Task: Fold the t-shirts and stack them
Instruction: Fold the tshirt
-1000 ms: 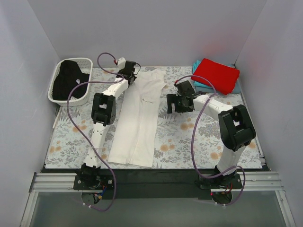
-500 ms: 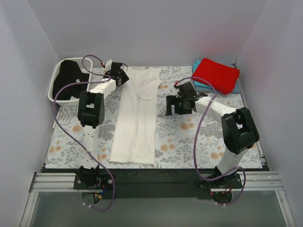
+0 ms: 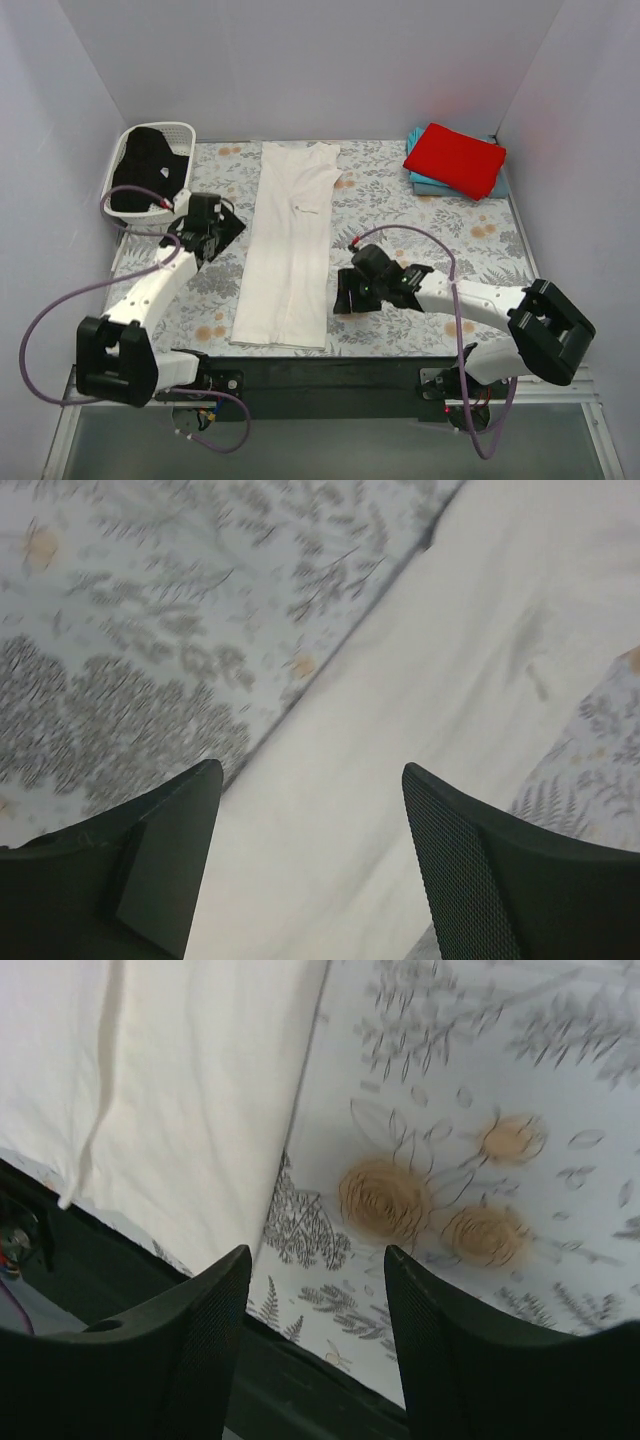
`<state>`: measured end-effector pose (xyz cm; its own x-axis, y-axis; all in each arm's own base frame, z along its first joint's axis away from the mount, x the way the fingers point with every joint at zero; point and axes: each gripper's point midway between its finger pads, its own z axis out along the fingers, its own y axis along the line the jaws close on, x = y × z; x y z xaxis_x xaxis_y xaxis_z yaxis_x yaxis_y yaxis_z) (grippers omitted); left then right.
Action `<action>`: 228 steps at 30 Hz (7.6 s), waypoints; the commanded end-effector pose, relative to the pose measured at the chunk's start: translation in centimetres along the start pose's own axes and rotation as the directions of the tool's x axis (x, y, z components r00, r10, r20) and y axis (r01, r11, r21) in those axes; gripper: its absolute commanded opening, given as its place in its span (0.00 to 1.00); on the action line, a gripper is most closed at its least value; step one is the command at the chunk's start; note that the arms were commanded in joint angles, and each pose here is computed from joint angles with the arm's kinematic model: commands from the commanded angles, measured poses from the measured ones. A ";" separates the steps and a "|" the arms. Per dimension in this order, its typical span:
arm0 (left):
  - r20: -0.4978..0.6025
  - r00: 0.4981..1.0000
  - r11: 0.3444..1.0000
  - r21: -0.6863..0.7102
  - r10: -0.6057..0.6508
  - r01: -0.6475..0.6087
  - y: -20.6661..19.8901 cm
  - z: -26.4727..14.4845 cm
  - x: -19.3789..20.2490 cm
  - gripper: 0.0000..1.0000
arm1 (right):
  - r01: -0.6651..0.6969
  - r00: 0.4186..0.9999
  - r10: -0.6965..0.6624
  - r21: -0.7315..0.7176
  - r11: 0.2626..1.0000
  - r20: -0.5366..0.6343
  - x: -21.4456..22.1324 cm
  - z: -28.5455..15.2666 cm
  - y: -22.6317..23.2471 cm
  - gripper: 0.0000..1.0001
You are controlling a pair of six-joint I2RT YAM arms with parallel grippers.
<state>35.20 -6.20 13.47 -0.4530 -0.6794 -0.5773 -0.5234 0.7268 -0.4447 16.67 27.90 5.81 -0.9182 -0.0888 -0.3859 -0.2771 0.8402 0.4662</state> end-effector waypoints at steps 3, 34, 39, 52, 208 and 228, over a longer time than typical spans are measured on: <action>-0.104 0.994 0.998 -0.046 -0.043 0.039 5.4 -3.0 5.1 0.71 | -0.150 0.988 0.151 -0.027 0.988 0.029 4.0 1.0 2.2 0.61; -0.353 0.936 0.995 0.096 0.002 0.034 3.6 -5.3 14.7 0.70 | -0.230 0.972 0.234 0.152 0.961 -0.005 11.1 1.0 -5.7 0.01; -0.414 0.910 0.992 0.123 0.040 0.013 2.1 -7.0 18.1 0.70 | -0.199 0.980 0.195 0.164 0.966 0.038 10.5 -1.2 -8.3 0.01; -0.498 0.867 0.987 -0.153 -0.027 -0.057 9.0 -11.2 21.1 0.66 | -0.066 0.997 0.067 0.026 0.997 -0.044 9.9 -2.8 -4.9 0.40; -0.327 0.944 0.998 0.036 0.051 -0.042 -4.6 1.6 12.7 0.00 | 0.071 0.960 -0.110 0.157 0.985 0.258 -21.8 3.4 -1.8 0.01; -0.293 0.956 0.999 0.033 -0.010 0.020 -6.4 6.8 7.6 0.00 | 0.005 0.959 -0.016 0.040 0.999 0.281 -26.8 5.4 -3.0 0.01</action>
<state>38.04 -15.61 5.81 -0.6540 -0.6862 -0.3185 -0.5360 0.7174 -0.4450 41.65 29.88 7.98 -0.8345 0.0172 -0.5507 -0.2404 0.8879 0.3921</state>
